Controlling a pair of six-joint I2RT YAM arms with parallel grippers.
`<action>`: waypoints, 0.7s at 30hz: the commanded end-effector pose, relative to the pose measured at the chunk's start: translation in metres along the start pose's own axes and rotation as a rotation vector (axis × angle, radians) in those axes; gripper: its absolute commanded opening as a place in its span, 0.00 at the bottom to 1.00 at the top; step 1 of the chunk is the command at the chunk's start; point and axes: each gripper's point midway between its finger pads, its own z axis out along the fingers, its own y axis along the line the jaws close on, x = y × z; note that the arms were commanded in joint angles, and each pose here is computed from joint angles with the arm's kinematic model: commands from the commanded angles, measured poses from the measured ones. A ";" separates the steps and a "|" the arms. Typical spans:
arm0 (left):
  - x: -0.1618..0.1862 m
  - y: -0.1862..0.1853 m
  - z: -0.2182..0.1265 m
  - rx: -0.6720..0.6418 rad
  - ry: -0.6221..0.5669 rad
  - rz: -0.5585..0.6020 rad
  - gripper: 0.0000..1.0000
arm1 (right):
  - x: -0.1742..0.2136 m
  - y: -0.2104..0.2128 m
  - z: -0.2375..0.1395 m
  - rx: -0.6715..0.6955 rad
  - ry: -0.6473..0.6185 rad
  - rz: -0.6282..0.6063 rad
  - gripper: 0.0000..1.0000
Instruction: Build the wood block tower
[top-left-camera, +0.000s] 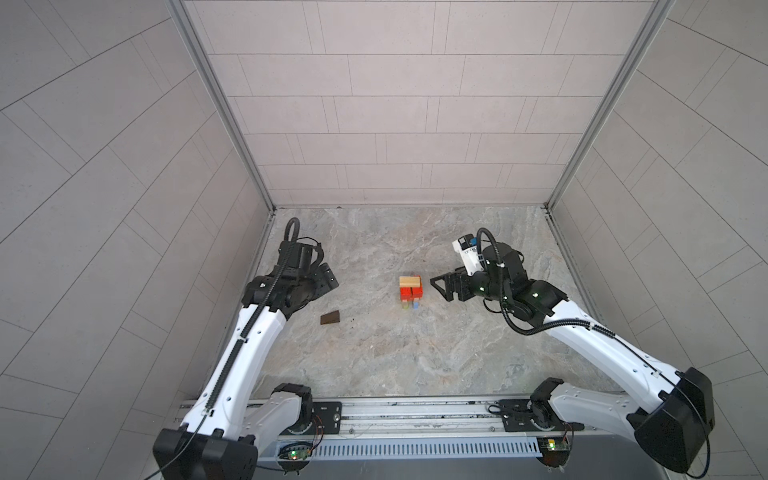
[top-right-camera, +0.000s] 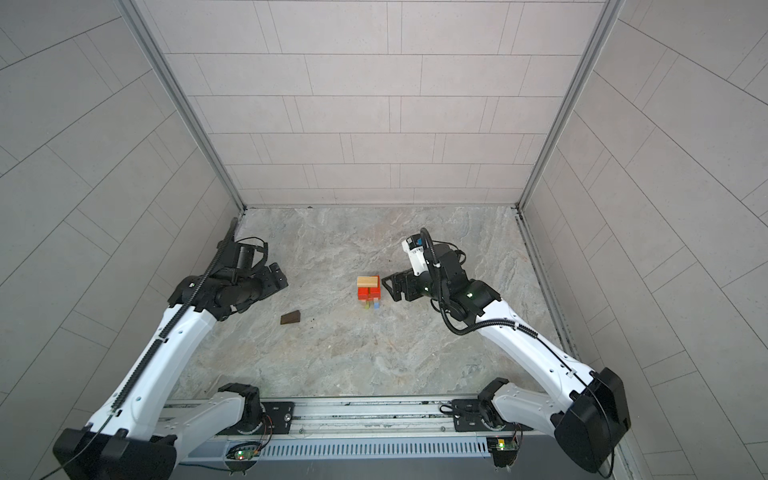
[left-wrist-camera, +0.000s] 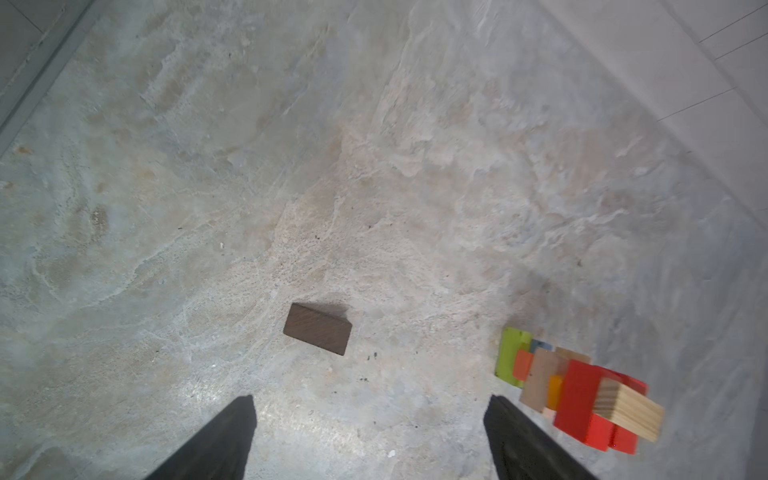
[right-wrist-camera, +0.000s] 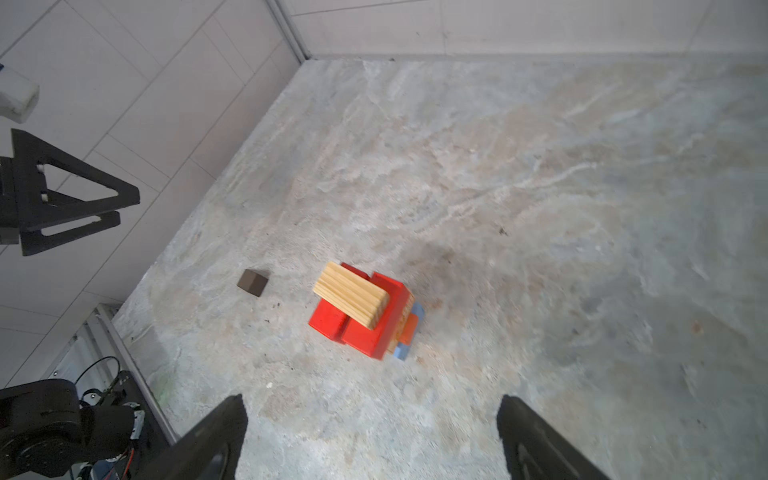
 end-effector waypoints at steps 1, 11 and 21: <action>0.001 -0.004 -0.027 0.051 0.013 -0.002 0.94 | 0.003 0.014 0.024 -0.004 0.092 -0.117 0.93; -0.023 -0.017 -0.077 0.265 -0.031 -0.064 0.95 | 0.003 0.077 0.143 -0.111 0.266 -0.363 0.86; -0.026 -0.027 -0.090 0.357 -0.060 -0.079 0.95 | 0.050 0.144 0.212 -0.284 0.387 -0.566 0.85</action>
